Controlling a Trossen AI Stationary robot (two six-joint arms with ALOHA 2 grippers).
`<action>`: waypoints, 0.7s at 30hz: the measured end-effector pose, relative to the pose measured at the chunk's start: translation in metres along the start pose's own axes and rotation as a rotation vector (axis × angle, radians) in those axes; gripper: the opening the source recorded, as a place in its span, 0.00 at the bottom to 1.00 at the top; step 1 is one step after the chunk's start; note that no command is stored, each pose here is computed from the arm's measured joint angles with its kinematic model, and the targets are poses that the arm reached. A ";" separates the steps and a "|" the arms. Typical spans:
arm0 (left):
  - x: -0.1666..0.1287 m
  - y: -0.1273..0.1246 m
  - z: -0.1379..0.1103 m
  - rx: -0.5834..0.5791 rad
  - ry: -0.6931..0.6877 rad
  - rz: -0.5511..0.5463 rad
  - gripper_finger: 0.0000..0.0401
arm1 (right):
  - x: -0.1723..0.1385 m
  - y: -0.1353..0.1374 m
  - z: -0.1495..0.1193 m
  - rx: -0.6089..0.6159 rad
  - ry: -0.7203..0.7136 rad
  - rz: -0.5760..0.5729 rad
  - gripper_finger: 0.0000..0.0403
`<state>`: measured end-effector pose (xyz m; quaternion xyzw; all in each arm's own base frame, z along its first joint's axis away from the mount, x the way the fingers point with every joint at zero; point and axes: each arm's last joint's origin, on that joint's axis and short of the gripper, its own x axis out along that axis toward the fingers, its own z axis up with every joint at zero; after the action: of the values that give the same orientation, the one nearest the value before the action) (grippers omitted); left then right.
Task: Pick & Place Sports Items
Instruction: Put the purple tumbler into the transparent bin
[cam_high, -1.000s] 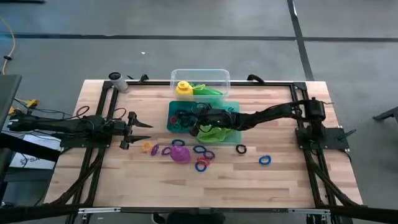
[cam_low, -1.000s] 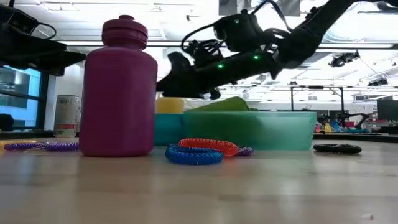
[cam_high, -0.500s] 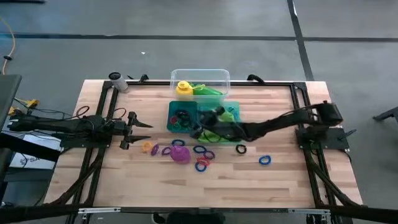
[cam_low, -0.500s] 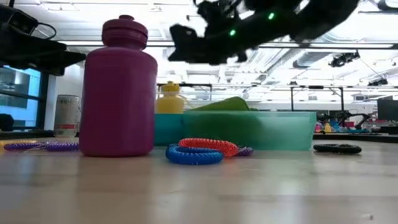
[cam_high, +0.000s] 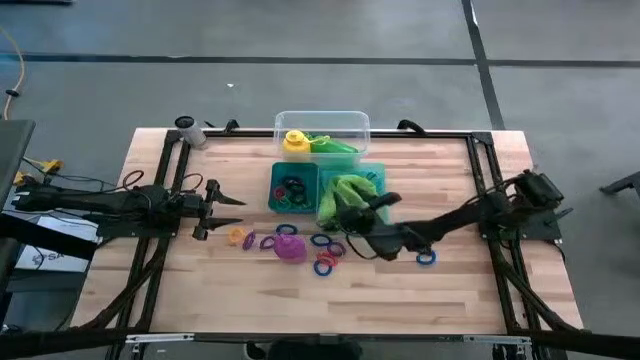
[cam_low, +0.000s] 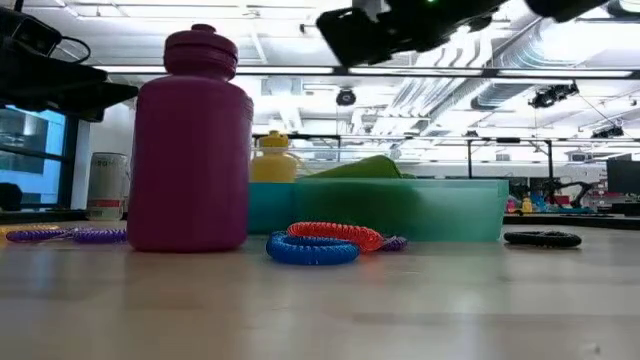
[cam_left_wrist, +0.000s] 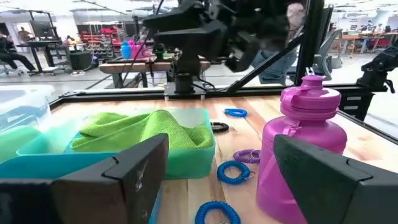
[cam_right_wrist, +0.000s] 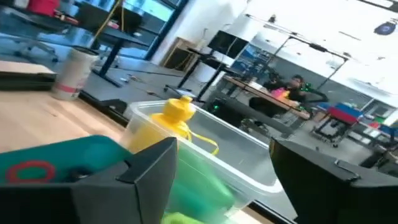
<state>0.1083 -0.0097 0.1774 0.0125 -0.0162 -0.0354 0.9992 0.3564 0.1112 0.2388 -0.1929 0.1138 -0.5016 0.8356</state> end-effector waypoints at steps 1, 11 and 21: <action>0.000 0.000 0.000 0.000 0.000 -0.001 0.59 | -0.005 0.001 0.000 -0.012 -0.005 0.010 0.51; 0.000 0.000 0.000 0.000 0.001 0.000 0.59 | -0.053 0.006 0.005 -0.020 -0.092 0.174 0.46; 0.000 0.000 0.000 0.000 0.000 0.000 0.59 | -0.088 0.015 0.004 0.078 -0.219 0.517 0.40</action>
<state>0.1083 -0.0097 0.1774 0.0124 -0.0162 -0.0356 0.9992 0.3286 0.1957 0.2361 -0.1784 0.0490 -0.2520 0.9499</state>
